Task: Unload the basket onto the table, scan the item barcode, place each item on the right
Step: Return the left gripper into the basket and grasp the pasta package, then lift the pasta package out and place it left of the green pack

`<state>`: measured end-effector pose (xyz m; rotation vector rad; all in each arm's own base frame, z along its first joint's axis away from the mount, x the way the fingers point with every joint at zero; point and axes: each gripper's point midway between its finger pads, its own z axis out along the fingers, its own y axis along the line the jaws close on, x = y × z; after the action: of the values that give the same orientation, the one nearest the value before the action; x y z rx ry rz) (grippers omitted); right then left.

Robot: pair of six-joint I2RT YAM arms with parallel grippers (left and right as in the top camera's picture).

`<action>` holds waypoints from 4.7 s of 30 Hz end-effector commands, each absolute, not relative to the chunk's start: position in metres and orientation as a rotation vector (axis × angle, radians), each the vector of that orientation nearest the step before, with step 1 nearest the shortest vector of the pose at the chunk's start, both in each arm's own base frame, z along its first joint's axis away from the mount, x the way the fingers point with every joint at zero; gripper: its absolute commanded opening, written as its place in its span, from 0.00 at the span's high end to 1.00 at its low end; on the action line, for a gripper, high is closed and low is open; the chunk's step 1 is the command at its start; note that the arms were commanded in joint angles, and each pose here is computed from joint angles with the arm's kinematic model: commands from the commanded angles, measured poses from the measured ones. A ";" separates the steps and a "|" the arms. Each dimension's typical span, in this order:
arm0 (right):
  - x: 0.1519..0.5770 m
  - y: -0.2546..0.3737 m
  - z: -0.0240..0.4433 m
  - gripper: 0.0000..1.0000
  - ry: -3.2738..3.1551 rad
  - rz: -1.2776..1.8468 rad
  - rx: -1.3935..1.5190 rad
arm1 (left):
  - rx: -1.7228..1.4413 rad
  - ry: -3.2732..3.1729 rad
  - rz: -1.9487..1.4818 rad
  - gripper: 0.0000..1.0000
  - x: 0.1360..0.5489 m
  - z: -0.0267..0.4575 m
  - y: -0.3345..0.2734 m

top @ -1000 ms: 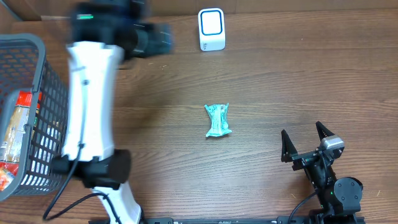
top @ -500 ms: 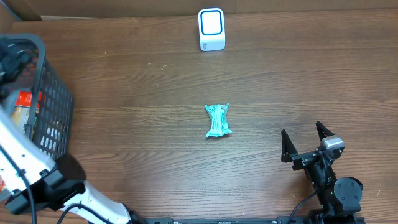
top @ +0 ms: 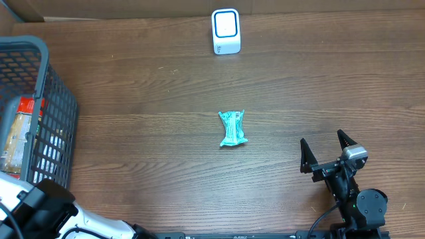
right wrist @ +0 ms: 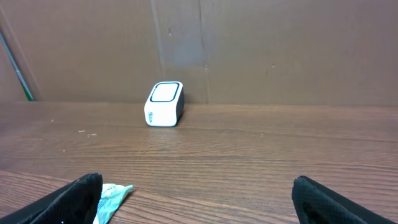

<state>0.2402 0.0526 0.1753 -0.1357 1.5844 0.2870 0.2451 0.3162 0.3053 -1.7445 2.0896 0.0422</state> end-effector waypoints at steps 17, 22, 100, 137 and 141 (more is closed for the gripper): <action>0.240 0.053 0.174 0.00 1.579 0.285 -0.135 | -1.041 2.469 0.170 0.00 0.292 0.168 0.369; 0.240 0.053 0.174 0.00 1.579 0.285 -0.134 | -0.681 2.597 0.261 0.00 0.298 0.146 0.370; 0.240 0.053 0.174 0.00 1.579 0.285 -0.134 | -0.552 1.964 0.486 0.96 0.332 0.352 0.335; 0.240 0.053 0.174 0.00 1.579 0.285 -0.135 | -0.341 2.712 -0.326 0.96 0.374 0.162 -0.112; 0.240 0.053 0.174 0.00 1.579 0.285 -0.135 | -0.354 2.817 -0.322 0.96 0.380 0.107 -0.137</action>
<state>0.2402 0.0525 0.1751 -0.1353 1.5852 0.2867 0.3740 -0.1268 0.1190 -0.2646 2.8152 -0.3198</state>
